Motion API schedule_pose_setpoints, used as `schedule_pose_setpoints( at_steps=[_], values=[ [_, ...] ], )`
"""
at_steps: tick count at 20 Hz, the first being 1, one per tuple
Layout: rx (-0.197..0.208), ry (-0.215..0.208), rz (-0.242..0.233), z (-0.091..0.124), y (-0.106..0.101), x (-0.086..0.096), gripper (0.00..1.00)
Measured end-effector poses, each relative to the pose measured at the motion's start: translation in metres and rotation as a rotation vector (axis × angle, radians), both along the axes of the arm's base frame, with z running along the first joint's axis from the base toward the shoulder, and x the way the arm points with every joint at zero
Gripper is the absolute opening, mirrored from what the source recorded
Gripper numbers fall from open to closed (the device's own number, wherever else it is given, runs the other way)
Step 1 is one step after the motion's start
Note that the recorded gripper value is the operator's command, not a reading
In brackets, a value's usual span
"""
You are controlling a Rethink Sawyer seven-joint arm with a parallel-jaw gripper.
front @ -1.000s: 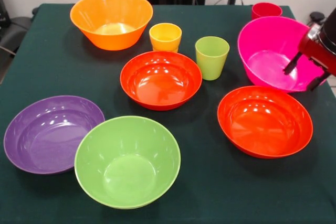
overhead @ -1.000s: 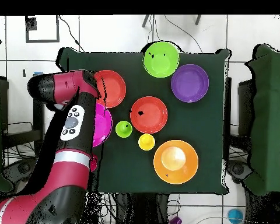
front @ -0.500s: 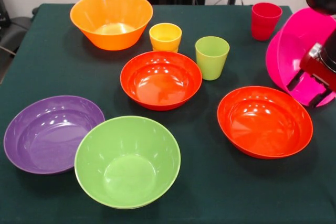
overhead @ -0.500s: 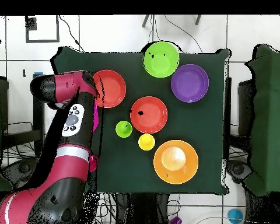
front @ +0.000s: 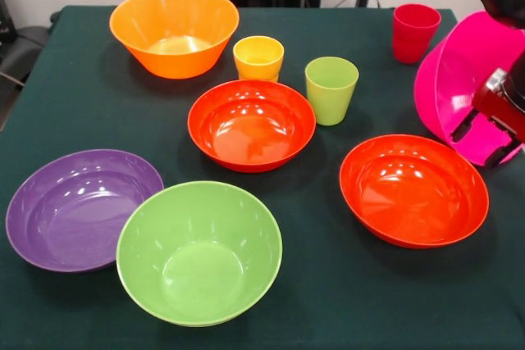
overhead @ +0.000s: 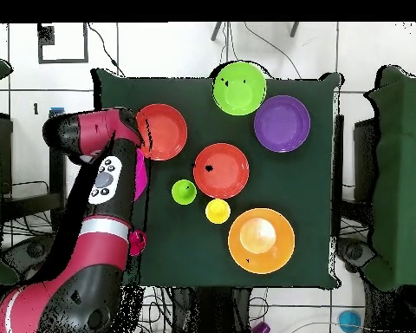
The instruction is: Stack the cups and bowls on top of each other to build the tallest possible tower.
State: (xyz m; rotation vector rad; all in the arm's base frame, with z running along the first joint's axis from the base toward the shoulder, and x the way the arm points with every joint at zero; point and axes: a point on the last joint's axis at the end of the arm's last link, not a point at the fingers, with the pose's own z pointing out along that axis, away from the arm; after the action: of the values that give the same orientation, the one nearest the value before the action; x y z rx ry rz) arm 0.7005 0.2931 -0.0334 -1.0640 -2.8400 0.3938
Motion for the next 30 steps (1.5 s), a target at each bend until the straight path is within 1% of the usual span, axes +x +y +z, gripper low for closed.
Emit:
schedule_pose_setpoints(
  at_steps=[12, 16, 23, 24, 28, 29, 30],
  values=[
    [0.001, -0.001, -0.001, 0.001, 0.001, 0.0, 1.0],
    [0.002, -0.003, -0.005, 0.008, 0.0, 0.0, 1.0],
    [0.009, -0.019, -0.029, 0.042, -0.006, 0.003, 1.0],
    [0.014, -0.03, -0.036, 0.057, -0.007, 0.005, 1.0],
    [0.023, -0.052, -0.044, 0.081, -0.008, 0.01, 1.0],
    [0.029, -0.066, -0.047, 0.093, -0.008, 0.014, 1.0],
    [0.03, -0.07, -0.047, 0.096, -0.008, 0.015, 1.0]
  ],
)
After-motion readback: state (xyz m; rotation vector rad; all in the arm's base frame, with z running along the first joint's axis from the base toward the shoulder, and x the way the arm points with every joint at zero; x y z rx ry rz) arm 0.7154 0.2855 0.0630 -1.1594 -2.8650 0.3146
